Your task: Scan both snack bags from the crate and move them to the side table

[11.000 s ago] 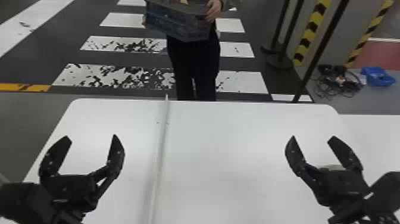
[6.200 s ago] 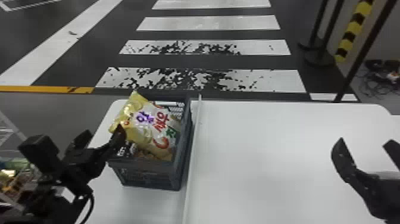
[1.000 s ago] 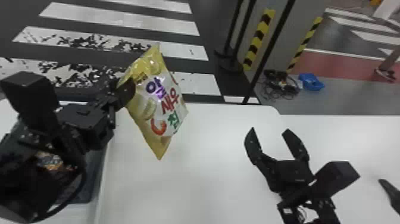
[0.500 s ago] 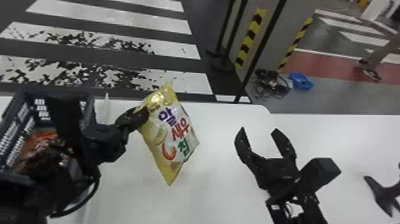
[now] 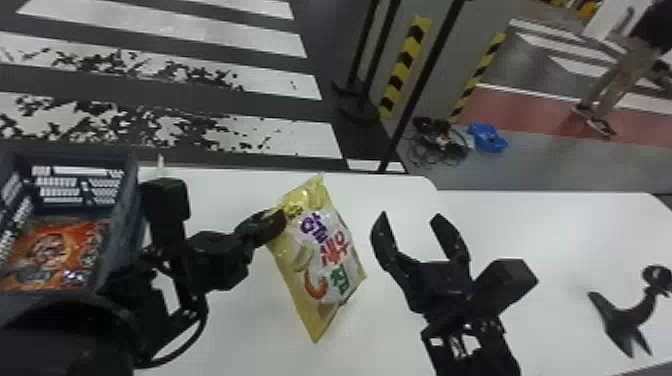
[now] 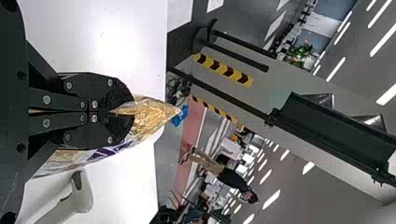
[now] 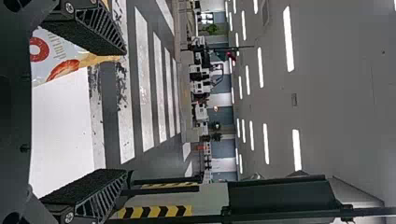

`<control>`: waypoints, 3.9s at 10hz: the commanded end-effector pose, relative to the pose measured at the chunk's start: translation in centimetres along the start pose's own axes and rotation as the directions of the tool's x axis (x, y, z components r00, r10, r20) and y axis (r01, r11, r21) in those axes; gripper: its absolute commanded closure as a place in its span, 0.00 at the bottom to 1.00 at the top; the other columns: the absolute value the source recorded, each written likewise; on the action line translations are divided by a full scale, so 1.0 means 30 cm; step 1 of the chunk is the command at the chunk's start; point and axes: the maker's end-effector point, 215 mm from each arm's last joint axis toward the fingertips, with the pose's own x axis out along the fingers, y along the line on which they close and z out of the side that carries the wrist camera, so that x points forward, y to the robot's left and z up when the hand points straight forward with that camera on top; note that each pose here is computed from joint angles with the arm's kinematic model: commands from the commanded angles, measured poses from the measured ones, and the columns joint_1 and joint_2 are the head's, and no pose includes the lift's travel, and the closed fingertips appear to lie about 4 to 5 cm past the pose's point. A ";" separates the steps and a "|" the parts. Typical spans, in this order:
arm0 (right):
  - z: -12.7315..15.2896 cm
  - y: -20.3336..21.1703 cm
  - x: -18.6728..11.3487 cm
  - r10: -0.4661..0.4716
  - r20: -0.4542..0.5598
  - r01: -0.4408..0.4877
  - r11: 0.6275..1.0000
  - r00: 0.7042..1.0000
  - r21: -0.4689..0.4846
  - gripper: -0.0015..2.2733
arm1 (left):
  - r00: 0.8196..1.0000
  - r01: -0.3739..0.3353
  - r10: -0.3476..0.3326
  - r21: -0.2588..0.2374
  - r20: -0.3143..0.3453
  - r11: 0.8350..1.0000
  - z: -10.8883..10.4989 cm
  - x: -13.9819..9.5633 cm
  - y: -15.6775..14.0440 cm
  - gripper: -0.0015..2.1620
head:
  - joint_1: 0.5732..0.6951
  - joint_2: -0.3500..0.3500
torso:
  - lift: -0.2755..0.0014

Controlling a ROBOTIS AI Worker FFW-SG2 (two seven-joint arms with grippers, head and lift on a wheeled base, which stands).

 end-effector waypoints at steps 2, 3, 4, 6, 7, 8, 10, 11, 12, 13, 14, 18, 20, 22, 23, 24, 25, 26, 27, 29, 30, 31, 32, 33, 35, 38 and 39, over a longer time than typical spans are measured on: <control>0.001 0.017 0.005 0.008 0.002 -0.008 1.000 1.000 0.002 0.04 | 0.999 -0.026 0.025 -0.028 -0.030 0.999 -0.067 0.011 0.019 0.90 | 1.00 0.00 | 0.65; 0.000 0.019 0.005 0.009 0.002 -0.009 1.000 1.000 0.001 0.04 | 0.996 -0.060 0.057 -0.044 -0.075 0.997 -0.105 -0.002 0.058 0.58 | 1.00 0.00 | 0.65; -0.003 0.022 0.003 0.010 0.000 -0.010 1.000 1.000 0.002 0.04 | 0.991 -0.070 0.062 -0.071 -0.115 0.995 -0.137 -0.011 0.078 0.20 | 1.00 0.00 | 0.65; 0.010 0.036 -0.006 0.019 0.004 -0.019 1.000 1.000 0.003 0.04 | 0.980 -0.083 0.062 -0.106 -0.190 0.991 -0.200 -0.021 0.087 0.00 | 1.00 0.00 | 0.65; 0.017 0.035 -0.010 0.021 0.004 -0.021 1.000 1.000 -0.002 0.04 | 0.978 -0.107 0.093 -0.070 -0.189 0.992 -0.186 -0.023 0.097 0.01 | 1.00 0.00 | 0.65; 0.003 0.041 -0.020 0.025 -0.012 -0.025 1.000 1.000 -0.015 0.04 | 0.975 -0.137 0.132 -0.017 -0.180 0.990 -0.158 -0.036 0.127 0.01 | 1.00 0.00 | 0.65; -0.016 0.053 -0.025 0.035 -0.037 -0.036 0.999 0.999 -0.018 0.04 | 0.951 -0.166 0.172 0.047 -0.257 0.985 -0.186 -0.053 0.163 0.01 | 1.00 0.00 | 0.65; -0.014 0.055 -0.025 0.037 -0.037 -0.037 0.999 0.999 -0.018 0.04 | 0.944 -0.212 0.237 0.124 -0.232 0.969 -0.151 -0.061 0.184 0.01 | 1.00 0.00 | 0.65; -0.014 0.057 -0.026 0.038 -0.040 -0.039 0.999 0.998 -0.018 0.04 | 0.938 -0.248 0.283 0.185 -0.201 0.951 -0.123 -0.090 0.199 0.01 | 1.00 0.00 | 0.65; -0.014 0.061 -0.027 0.044 -0.041 -0.044 0.999 0.998 -0.017 0.04 | 0.939 -0.261 0.298 0.209 -0.173 0.942 -0.087 -0.124 0.199 0.01 | 1.00 0.00 | 0.65; -0.025 0.063 -0.027 0.049 -0.053 -0.050 0.999 0.997 -0.021 0.04 | 0.940 -0.280 0.315 0.227 -0.132 0.933 -0.029 -0.170 0.198 0.01 | 1.00 0.01 | 0.65; -0.122 0.102 -0.046 0.155 -0.135 -0.163 0.985 0.979 -0.050 0.03 | 0.925 -0.374 0.381 0.235 0.021 0.897 0.207 -0.443 0.273 0.01 | 1.00 0.13 | 0.65; -0.178 0.113 -0.073 0.220 -0.176 -0.236 0.969 0.959 -0.075 0.04 | 0.898 -0.439 0.437 0.197 0.056 0.876 0.255 -0.609 0.366 0.01 | 1.00 0.22 | 0.65; -0.229 0.171 -0.128 0.314 -0.211 -0.331 0.942 0.926 -0.055 0.06 | 0.879 -0.476 0.472 0.163 0.063 0.864 0.263 -0.743 0.430 0.01 | 1.00 0.31 | 0.65; -0.228 0.189 -0.145 0.335 -0.208 -0.353 0.934 0.919 -0.051 0.06 | 0.866 -0.500 0.497 0.154 0.062 0.852 0.257 -0.799 0.462 0.01 | 1.00 0.37 | 0.65; -0.253 0.196 -0.160 0.340 -0.231 -0.364 0.929 0.912 -0.068 0.06 | 0.861 -0.509 0.506 0.137 0.057 0.850 0.245 -0.834 0.482 0.01 | 1.00 0.42 | 0.65; -0.287 0.221 -0.182 0.351 -0.259 -0.387 0.916 0.900 -0.104 0.06 | 0.854 -0.521 0.518 0.129 0.054 0.844 0.236 -0.864 0.498 0.01 | 1.00 0.44 | 0.65; -0.348 0.256 -0.221 0.372 -0.299 -0.422 0.898 0.879 -0.123 0.06 | 0.847 -0.531 0.530 0.124 0.047 0.838 0.222 -0.891 0.514 0.01 | 1.00 0.48 | 0.65; -0.394 0.286 -0.250 0.389 -0.320 -0.453 0.878 0.864 -0.155 0.06 | 0.843 -0.537 0.537 0.118 0.042 0.835 0.213 -0.907 0.524 0.01 | 1.00 0.51 | 0.65; -0.470 0.331 -0.303 0.414 -0.353 -0.498 0.846 0.839 -0.191 0.06 | 0.844 -0.536 0.536 0.104 0.034 0.838 0.199 -0.920 0.528 0.01 | 1.00 0.57 | 0.65; -0.500 0.338 -0.321 0.415 -0.369 -0.509 0.836 0.832 -0.206 0.06 | 0.846 -0.533 0.533 0.100 0.030 0.840 0.191 -0.924 0.529 0.01 | 1.00 0.60 | 0.65; -0.524 0.343 -0.335 0.411 -0.386 -0.518 0.822 0.826 -0.234 0.06 | 0.844 -0.535 0.535 0.100 0.028 0.839 0.189 -0.927 0.534 0.01 | 1.00 0.61 | 0.65; -0.535 0.345 -0.350 0.402 -0.385 -0.516 0.816 0.831 -0.262 0.06 | 0.843 -0.537 0.537 0.096 0.026 0.838 0.182 -0.928 0.538 0.01 | 1.00 0.62 | 0.65; -0.544 0.346 -0.366 0.393 -0.376 -0.512 0.805 0.839 -0.299 0.06 | 0.845 -0.534 0.534 0.095 0.025 0.840 0.179 -0.927 0.540 0.01 | 1.00 0.62 | 0.65; -0.538 0.364 -0.403 0.377 -0.314 -0.483 0.771 0.872 -0.416 0.06 | 0.848 -0.529 0.529 0.090 0.028 0.844 0.180 -0.924 0.541 0.01 | 1.00 0.63 | 0.65; -0.550 0.387 -0.437 0.361 -0.280 -0.455 0.747 0.890 -0.485 0.06 | 0.856 -0.517 0.516 0.083 0.031 0.852 0.188 -0.914 0.535 0.01 | 1.00 0.64 | 0.65; -0.603 0.393 -0.469 0.348 -0.321 -0.472 0.707 0.881 -0.527 0.06 | 0.856 -0.516 0.515 0.082 0.031 0.853 0.188 -0.913 0.534 0.01 | 1.00 0.65 | 0.65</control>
